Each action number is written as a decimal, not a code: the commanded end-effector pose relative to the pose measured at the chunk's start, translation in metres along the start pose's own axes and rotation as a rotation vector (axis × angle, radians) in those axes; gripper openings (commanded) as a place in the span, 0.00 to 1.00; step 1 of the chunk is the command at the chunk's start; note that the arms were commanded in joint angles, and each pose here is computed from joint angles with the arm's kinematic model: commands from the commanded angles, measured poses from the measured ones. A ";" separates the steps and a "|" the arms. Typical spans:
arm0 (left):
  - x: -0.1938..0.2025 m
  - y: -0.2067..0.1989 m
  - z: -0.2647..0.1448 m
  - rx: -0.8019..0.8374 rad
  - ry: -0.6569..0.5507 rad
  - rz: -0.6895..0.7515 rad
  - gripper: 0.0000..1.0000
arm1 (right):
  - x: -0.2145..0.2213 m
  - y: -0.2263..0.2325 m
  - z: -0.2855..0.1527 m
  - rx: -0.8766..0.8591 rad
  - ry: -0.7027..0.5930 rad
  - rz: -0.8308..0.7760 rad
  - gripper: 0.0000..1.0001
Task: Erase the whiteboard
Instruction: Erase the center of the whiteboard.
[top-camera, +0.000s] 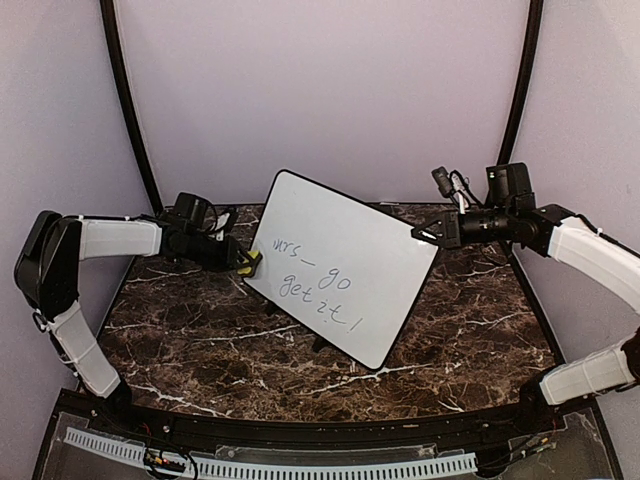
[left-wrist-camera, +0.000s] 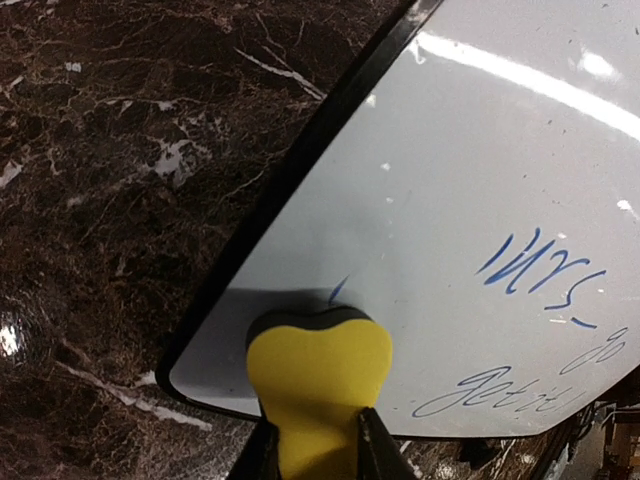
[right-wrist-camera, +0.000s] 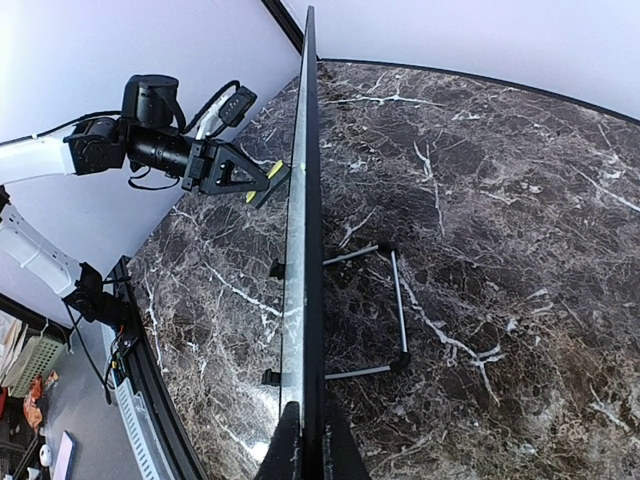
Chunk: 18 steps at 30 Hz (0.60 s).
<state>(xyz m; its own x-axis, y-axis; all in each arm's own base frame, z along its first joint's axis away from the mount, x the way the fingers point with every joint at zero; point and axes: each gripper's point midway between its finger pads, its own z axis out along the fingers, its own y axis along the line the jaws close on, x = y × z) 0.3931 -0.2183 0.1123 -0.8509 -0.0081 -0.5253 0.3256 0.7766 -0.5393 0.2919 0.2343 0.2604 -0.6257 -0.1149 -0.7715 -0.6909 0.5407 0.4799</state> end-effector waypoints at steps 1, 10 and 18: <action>0.020 0.008 -0.007 -0.035 0.024 -0.048 0.04 | -0.019 0.010 0.002 -0.036 -0.062 -0.145 0.00; -0.007 -0.003 -0.007 -0.017 -0.018 -0.013 0.04 | -0.019 0.010 0.002 -0.034 -0.061 -0.141 0.00; -0.049 -0.015 -0.012 -0.016 -0.086 0.049 0.04 | -0.018 0.010 0.001 -0.031 -0.059 -0.141 0.00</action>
<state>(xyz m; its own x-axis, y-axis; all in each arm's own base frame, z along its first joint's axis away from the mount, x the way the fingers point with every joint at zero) 0.4145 -0.2207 0.1420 -0.8212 -0.0326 -0.5697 0.3316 0.7852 -0.5230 0.2926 0.2353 0.2598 -0.6251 -0.1163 -0.7718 -0.6932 0.5371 0.4806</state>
